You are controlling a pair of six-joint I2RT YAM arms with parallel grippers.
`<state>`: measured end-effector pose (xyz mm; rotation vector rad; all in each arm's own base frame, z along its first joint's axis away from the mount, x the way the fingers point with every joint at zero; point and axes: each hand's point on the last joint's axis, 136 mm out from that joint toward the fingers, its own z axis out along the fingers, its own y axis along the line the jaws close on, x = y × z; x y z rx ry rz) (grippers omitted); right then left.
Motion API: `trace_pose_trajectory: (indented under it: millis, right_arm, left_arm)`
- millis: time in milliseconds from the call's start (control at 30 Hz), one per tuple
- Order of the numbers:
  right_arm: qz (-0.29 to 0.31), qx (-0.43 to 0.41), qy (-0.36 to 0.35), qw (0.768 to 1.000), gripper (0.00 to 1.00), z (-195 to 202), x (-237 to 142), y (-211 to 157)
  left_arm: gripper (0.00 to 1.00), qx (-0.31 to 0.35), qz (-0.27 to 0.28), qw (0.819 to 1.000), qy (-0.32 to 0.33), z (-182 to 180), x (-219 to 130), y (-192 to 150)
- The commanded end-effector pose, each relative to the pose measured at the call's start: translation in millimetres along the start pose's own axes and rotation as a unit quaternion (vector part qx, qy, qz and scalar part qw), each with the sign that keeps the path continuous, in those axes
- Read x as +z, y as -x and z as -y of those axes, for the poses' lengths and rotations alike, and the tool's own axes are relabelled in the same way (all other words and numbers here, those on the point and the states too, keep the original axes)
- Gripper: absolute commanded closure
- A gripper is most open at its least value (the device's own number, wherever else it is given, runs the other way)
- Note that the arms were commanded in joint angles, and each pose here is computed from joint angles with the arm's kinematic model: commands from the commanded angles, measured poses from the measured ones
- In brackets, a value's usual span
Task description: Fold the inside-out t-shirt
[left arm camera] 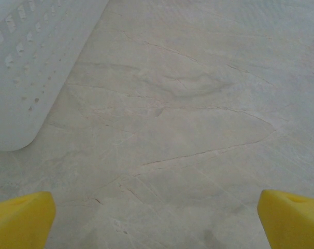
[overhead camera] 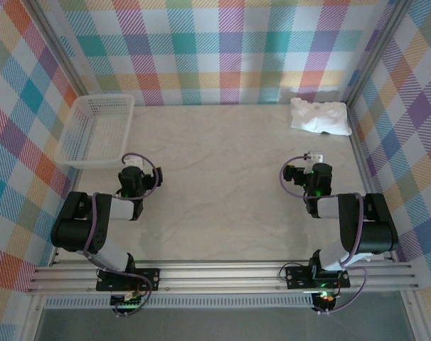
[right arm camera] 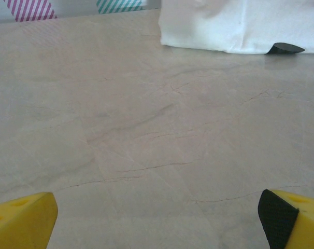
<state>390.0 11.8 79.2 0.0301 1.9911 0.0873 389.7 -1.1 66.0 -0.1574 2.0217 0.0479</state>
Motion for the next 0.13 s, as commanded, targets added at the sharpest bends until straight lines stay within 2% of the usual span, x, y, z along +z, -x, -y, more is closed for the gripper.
trace_pose_trajectory:
  millis: [0, 100]
  right_arm:
    - [0.02, -0.011, 0.015, 1.0, 0.0, -6.4, 3.3, 13.8]
    - [0.024, -0.012, 0.015, 1.0, 0.0, -6.1, 1.2, 13.7]
  left_arm:
    - [0.0, 0.0, 0.025, 1.0, -0.006, 1.9, -0.3, 15.8]
    - [0.0, 0.0, 0.025, 1.0, -0.006, 2.0, -0.2, 16.1]
